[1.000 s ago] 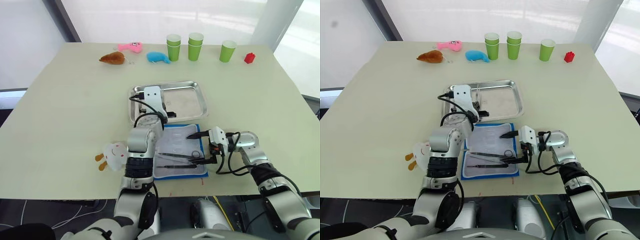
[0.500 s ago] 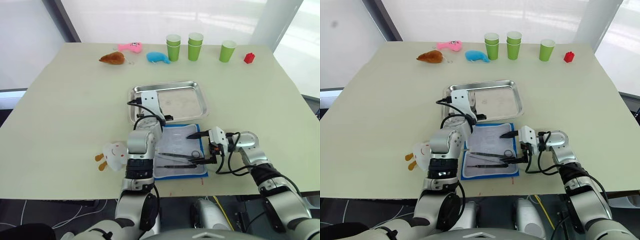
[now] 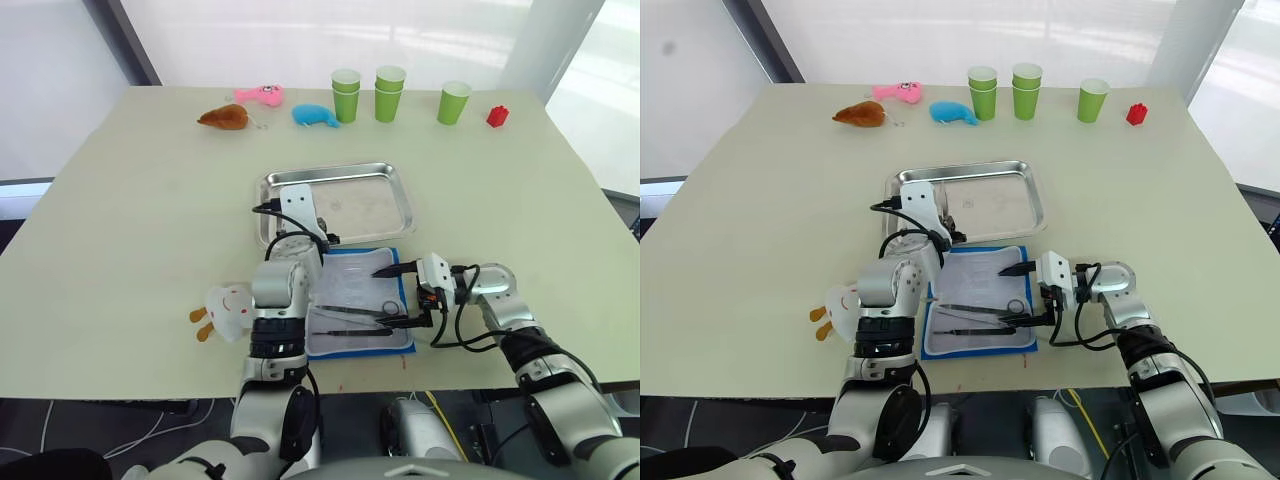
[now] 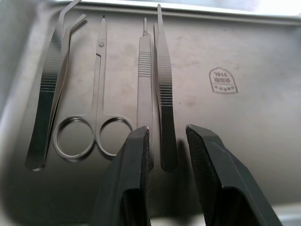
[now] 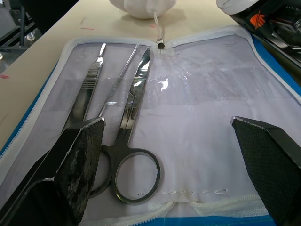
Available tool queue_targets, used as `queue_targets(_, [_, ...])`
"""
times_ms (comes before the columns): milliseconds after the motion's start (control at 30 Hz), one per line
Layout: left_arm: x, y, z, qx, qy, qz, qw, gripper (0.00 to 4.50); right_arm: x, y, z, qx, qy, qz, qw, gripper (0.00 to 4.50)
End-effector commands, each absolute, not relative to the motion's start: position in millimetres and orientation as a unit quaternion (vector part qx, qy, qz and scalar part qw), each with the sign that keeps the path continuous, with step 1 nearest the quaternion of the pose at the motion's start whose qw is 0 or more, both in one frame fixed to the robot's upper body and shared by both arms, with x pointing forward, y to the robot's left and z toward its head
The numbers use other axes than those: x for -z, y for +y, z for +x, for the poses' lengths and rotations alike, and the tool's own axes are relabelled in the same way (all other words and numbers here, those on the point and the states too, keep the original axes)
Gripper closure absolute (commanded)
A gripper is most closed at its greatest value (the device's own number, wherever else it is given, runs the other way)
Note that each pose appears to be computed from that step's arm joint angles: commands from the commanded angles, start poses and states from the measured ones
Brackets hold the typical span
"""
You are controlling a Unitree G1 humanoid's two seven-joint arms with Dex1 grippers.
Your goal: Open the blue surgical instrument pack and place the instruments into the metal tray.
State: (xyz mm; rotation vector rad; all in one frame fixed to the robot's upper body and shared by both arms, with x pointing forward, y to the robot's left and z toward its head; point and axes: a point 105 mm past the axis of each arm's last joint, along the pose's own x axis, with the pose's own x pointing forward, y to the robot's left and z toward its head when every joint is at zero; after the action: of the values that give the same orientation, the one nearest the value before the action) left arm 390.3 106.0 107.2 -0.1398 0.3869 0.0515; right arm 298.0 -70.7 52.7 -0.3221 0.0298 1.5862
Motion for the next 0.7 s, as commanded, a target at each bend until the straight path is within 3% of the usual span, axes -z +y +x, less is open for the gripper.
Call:
queue_targets(33, [-125, 103, 391, -0.013, 0.156, -0.065, 0.985, 3.10, -3, -70, 271, -0.729, 0.111, -0.122, 0.665, 0.00])
queue_targets(167, [-142, 98, 393, 0.023, 0.119, -0.056, 0.991, 3.10, -3, -69, 271, -0.728, 0.111, -0.121, 0.665, 0.00])
queue_targets(400, [-178, 83, 385, 0.188, 0.007, -0.017, 0.982, 3.10, -4, -67, 274, -0.728, 0.109, -0.121, 0.666, 0.00])
queue_targets(700, [-180, 121, 341, 0.411, -0.008, 0.038, 0.911, 3.10, -4, -65, 275, -0.728, 0.106, -0.121, 0.667, 0.00])
